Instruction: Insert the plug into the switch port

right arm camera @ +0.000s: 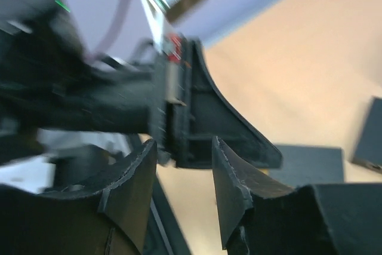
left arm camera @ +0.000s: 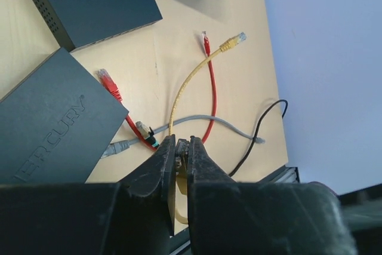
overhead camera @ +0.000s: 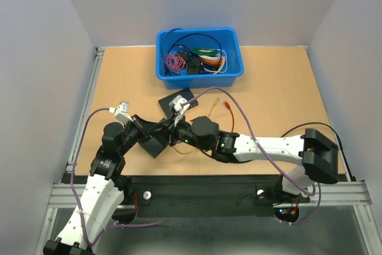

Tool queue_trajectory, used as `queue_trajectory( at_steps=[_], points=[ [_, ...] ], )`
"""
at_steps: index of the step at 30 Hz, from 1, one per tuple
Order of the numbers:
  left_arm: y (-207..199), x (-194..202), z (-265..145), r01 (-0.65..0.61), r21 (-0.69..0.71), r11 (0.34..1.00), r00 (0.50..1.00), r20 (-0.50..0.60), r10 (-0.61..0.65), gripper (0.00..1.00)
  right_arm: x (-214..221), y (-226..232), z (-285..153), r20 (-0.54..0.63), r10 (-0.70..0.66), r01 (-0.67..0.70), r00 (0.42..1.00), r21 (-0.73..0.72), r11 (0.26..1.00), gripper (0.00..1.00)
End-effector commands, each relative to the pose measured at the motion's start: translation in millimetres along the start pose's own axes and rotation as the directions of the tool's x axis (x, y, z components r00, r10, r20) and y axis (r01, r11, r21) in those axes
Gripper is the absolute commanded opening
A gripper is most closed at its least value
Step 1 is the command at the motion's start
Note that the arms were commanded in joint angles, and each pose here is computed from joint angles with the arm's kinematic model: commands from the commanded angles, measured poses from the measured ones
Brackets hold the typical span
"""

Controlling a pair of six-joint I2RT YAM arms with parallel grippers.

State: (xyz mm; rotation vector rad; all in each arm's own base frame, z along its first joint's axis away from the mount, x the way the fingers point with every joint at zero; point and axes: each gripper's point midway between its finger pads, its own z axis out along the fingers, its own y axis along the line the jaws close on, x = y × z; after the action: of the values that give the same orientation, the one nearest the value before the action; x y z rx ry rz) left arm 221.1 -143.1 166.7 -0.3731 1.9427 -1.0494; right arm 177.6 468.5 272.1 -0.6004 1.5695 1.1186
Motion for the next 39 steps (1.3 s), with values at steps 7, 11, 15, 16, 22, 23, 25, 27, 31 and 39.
queue_trajectory(
  at_steps=[7,11,15,16,22,23,25,27,31,39],
  points=[
    [-17,-18,-5,-0.041,0.013,0.999,0.998,0.051,0.04,0.0,47,-42,-3,-0.148,-0.183,0.217,0.972,0.258,0.941,0.47],
    [-17,-19,-6,-0.041,0.011,0.999,0.998,0.057,0.041,0.0,42,-46,-11,-0.13,-0.186,0.216,0.974,0.277,0.936,0.47],
    [-15,-20,-5,-0.044,0.003,0.999,0.997,0.058,0.044,0.0,37,-48,-21,-0.108,-0.174,0.198,0.979,0.284,0.938,0.48],
    [-16,-20,-5,-0.044,0.005,0.999,0.997,0.058,0.044,0.0,39,-48,-22,-0.11,-0.174,0.198,0.979,0.284,0.938,0.48],
    [-16,-17,-4,-0.046,0.024,0.999,0.998,0.05,0.045,0.0,56,-44,-7,-0.131,-0.155,0.184,0.979,0.252,0.95,0.48],
    [-16,-17,-4,-0.045,0.024,0.999,0.998,0.05,0.044,0.0,56,-42,-6,-0.126,-0.15,0.178,0.981,0.249,0.952,0.48],
    [-17,-17,-5,-0.043,0.029,0.999,0.998,0.055,0.041,0.0,57,-40,-1,-0.12,-0.145,0.17,0.982,0.243,0.955,0.47],
    [-19,-18,-6,-0.042,0.035,0.998,0.997,0.059,0.04,0.0,58,-40,2,-0.118,-0.143,0.168,0.983,0.245,0.955,0.47],
    [-18,-16,-6,-0.039,0.036,0.999,0.998,0.056,0.037,0.0,55,-41,7,-0.102,-0.14,0.162,0.985,0.259,0.952,0.47],
    [-18,-15,-6,-0.038,0.038,0.999,0.998,0.054,0.035,0.0,45,-39,12,-0.062,-0.132,0.144,0.989,0.268,0.953,0.44]
  ],
)
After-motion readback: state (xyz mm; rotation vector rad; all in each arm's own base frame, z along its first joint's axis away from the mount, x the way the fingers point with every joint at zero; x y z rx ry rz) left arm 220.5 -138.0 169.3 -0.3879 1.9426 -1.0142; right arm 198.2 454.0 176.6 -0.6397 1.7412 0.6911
